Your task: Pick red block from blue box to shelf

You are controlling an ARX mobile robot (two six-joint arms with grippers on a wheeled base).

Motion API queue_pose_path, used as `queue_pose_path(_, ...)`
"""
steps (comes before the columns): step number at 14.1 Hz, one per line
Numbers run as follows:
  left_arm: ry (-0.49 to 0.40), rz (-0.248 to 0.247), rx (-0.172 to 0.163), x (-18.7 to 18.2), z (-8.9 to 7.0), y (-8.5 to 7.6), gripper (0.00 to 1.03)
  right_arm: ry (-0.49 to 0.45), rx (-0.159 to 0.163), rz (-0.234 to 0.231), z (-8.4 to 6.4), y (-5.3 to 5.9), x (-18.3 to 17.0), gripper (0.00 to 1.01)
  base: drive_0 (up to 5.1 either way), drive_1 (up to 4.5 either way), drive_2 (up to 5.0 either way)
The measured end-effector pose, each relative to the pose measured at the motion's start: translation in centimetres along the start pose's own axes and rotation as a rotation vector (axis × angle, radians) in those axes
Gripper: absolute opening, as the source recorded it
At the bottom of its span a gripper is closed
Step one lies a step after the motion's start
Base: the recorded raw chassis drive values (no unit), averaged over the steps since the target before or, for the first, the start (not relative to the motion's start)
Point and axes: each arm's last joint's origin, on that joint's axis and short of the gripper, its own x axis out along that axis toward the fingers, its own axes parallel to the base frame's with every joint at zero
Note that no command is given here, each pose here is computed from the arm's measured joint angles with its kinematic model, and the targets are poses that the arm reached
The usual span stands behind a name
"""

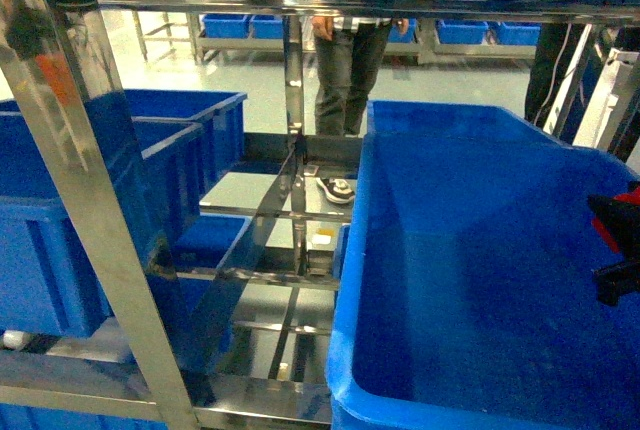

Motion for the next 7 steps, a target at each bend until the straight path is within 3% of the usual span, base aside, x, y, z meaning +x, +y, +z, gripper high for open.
queue_pose_path(2, 0.000, 0.000, 0.000, 0.00, 0.00, 0.00, 0.98, 0.000, 0.000, 0.000, 0.00, 0.00, 0.00, 0.32, 0.0, 0.00, 0.0)
queue_pose_path(7, 0.000, 0.000, 0.000, 0.00, 0.00, 0.00, 0.98, 0.000, 0.001, 0.000, 0.00, 0.00, 0.00, 1.00, 0.0, 0.00, 0.0)
